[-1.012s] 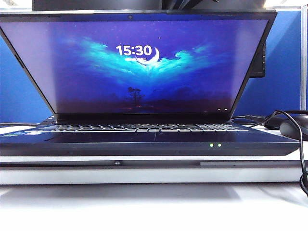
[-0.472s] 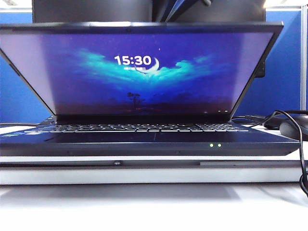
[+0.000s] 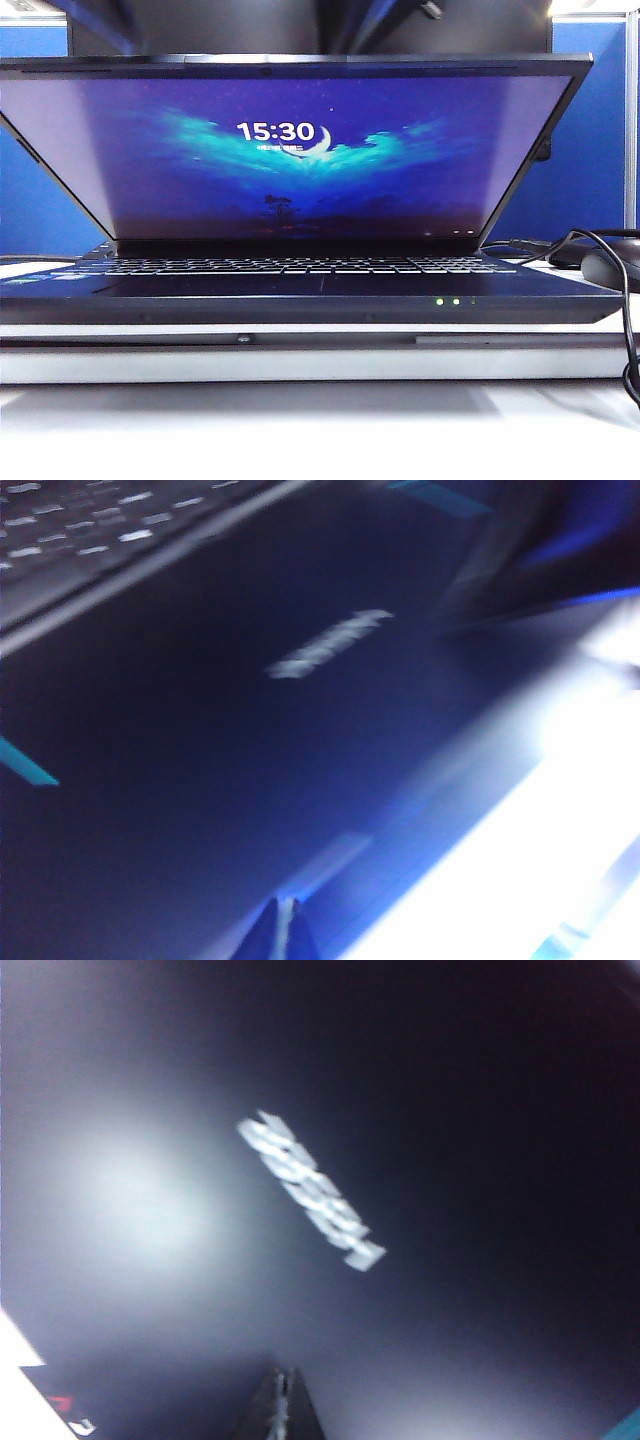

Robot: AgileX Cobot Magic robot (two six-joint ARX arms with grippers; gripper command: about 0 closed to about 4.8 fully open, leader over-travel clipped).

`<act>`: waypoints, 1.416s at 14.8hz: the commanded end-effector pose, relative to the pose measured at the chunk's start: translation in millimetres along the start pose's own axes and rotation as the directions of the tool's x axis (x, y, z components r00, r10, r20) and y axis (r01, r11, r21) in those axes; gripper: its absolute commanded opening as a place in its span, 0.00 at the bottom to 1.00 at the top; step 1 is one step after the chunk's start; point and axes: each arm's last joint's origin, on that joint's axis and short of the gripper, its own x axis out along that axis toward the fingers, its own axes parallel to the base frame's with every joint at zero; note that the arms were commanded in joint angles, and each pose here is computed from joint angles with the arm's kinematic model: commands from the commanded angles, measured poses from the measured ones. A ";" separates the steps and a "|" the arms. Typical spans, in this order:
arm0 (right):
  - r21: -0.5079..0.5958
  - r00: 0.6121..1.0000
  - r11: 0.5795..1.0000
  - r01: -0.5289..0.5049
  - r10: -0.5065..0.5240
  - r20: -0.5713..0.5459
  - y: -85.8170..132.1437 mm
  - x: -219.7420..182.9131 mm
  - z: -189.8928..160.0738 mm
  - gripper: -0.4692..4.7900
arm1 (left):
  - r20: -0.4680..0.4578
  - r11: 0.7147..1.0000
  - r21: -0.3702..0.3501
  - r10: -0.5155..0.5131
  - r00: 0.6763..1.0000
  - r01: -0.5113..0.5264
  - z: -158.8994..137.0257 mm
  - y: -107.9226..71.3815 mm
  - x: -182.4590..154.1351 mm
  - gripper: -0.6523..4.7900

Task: Close the lid of the black laptop.

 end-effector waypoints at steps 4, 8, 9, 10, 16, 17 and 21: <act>0.020 0.997 1.000 0.008 -0.006 -0.083 -0.5 15.1 -5.0 0.08 | 0.034 0.997 0.039 0.065 0.997 -0.066 4.2 1.7 0.4 0.11; 0.034 0.997 0.999 0.010 -0.007 -0.075 -2.4 25.2 -6.2 0.08 | 0.035 0.995 0.038 0.087 0.996 -0.088 4.1 2.4 0.1 0.11; 0.036 0.997 0.999 0.009 -0.007 -0.073 -2.7 28.0 -6.4 0.08 | 0.035 0.995 0.039 0.087 0.996 -0.088 4.1 2.4 0.1 0.11; 0.038 0.997 0.999 0.010 -0.007 -0.077 -3.0 30.4 -7.4 0.08 | 0.035 0.995 0.039 0.087 0.996 -0.088 4.1 2.4 0.1 0.11; 0.049 0.995 0.999 0.012 -0.007 -0.095 -4.3 45.6 -13.2 0.08 | 0.043 0.994 0.037 0.103 0.994 -0.104 4.7 2.8 0.0 0.11; 0.054 0.995 0.998 0.013 -0.007 -0.097 -4.5 47.3 -14.0 0.08 | 0.044 0.994 0.037 0.104 0.994 -0.105 4.9 2.8 0.0 0.11; 0.057 0.995 0.998 0.013 -0.007 -0.097 -4.6 49.4 -14.7 0.08 | 0.049 0.994 0.036 0.104 0.993 -0.106 5.3 2.8 -0.1 0.11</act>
